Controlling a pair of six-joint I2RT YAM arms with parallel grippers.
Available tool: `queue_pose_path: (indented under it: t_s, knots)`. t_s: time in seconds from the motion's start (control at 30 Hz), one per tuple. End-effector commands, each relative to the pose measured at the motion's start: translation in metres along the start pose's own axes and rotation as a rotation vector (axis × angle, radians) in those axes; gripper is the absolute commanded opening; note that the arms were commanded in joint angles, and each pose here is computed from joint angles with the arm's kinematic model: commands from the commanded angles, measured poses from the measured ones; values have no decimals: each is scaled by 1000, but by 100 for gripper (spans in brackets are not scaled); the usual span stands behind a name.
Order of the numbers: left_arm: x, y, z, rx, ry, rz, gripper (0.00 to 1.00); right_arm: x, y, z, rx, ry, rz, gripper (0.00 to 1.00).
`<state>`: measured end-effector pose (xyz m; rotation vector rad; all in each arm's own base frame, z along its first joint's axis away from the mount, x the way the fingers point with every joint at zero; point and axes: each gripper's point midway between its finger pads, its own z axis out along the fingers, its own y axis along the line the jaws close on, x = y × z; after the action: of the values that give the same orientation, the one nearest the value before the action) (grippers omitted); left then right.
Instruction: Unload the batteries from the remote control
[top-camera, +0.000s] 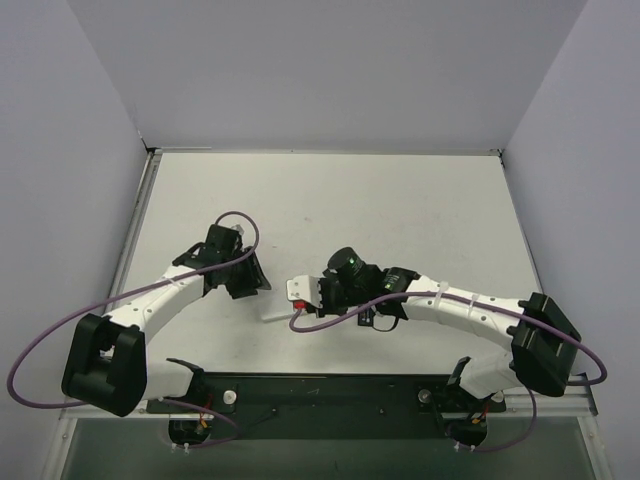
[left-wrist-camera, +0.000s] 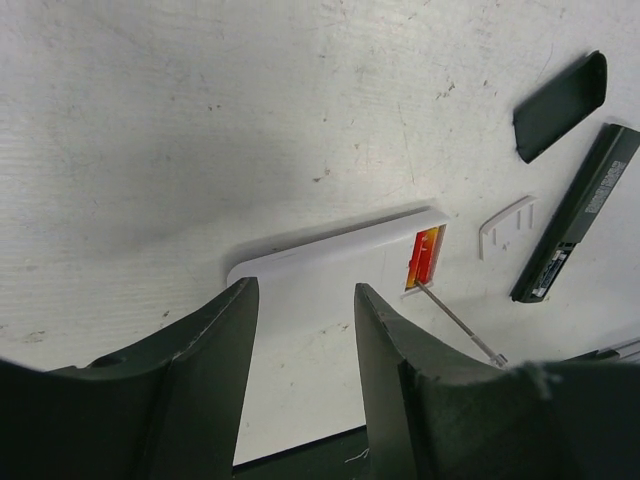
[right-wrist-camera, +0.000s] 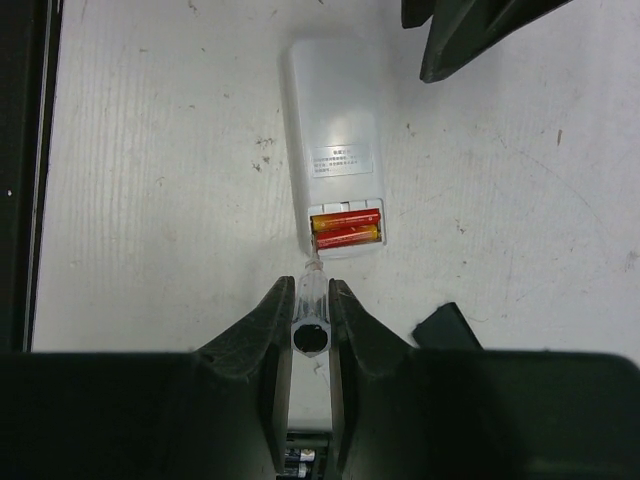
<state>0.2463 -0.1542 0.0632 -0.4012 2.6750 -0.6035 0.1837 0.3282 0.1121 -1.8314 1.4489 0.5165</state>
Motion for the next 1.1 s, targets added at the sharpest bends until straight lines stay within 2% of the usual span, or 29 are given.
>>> queue_pose_path:
  t_s: [0.0,0.2,0.53,0.8,1.07]
  knots:
    - [-23,-14,-17,22,-72,30,53,0,18,0,-26,15,42,0]
    - [-17,-19,-20,68,-58,33,46,-10,20,1,-10,12,79,0]
    - [-5,-33,-20,166,-12,12,44,-25,19,10,2,39,220,0]
    - [13,-17,-12,142,15,-13,32,-25,21,20,42,86,249,0]
    - [21,-9,-9,128,27,-24,22,-34,7,17,86,80,232,0]
